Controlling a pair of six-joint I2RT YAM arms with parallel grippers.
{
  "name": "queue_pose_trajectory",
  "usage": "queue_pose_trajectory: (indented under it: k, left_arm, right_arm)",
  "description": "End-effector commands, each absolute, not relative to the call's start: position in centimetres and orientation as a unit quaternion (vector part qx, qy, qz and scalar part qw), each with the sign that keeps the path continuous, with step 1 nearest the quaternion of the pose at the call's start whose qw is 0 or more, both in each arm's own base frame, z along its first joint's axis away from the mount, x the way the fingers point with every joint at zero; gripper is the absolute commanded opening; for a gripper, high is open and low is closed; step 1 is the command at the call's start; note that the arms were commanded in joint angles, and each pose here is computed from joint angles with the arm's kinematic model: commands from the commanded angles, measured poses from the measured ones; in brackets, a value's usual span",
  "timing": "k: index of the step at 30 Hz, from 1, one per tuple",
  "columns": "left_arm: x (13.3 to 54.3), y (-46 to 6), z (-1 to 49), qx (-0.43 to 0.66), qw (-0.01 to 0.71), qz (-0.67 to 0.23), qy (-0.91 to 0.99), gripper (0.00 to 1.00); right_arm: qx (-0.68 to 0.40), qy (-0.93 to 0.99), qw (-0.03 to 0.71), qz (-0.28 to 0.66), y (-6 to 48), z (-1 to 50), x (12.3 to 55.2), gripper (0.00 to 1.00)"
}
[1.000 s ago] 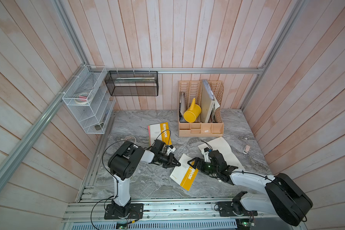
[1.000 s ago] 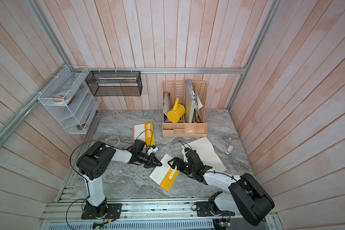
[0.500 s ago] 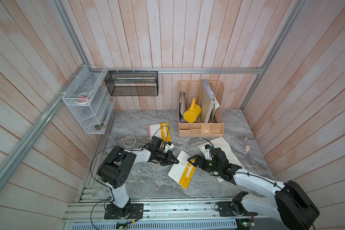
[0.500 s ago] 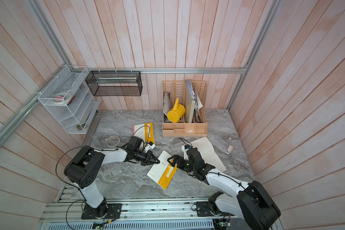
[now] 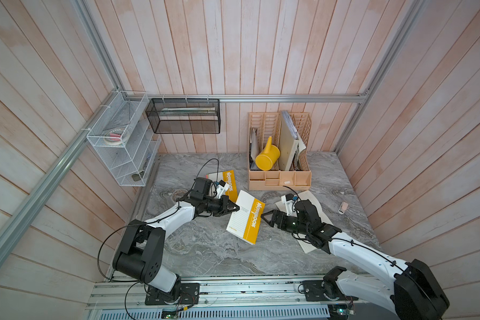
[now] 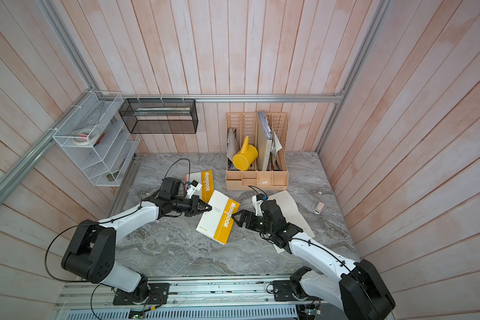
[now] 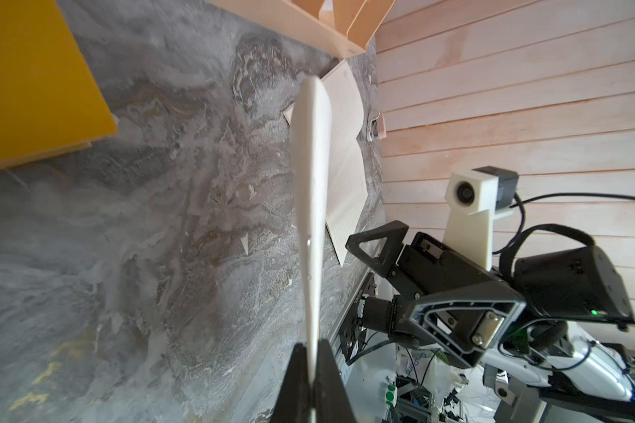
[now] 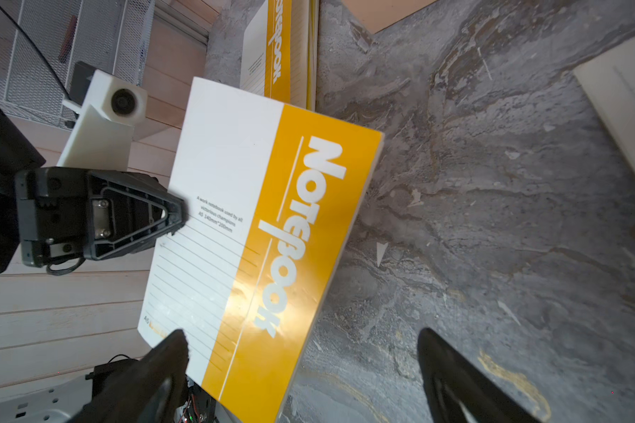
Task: Close the notebook
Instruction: Pick up the notebook from the center of the board, then place the notebook at the notebook.
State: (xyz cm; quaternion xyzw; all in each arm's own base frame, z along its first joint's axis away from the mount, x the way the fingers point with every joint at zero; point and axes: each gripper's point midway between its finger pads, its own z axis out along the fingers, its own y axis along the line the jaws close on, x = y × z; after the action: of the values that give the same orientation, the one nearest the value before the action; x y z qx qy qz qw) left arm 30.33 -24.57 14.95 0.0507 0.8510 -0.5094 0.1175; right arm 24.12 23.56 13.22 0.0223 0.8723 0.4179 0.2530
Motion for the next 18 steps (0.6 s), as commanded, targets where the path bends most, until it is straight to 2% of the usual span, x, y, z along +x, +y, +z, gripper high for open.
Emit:
queue_pose_trajectory:
  k: [1,11,18]
  left_arm:
    - [31.9,-22.9,16.9,0.045,0.161,-0.501,0.849,0.0]
    - [36.8,-17.8,19.2,-0.019,0.237,-0.49,0.839,0.0]
    - [40.0,-16.2,18.8,-0.034,0.248,-0.489,0.835,0.0]
  right_arm:
    - [0.011,0.872,0.267,0.41,23.7,14.1,24.6,0.98]
    - [-0.001,0.878,0.258,0.403,24.4,13.9,25.4,0.98]
    - [-0.004,0.878,0.257,0.404,24.7,13.9,25.7,0.98]
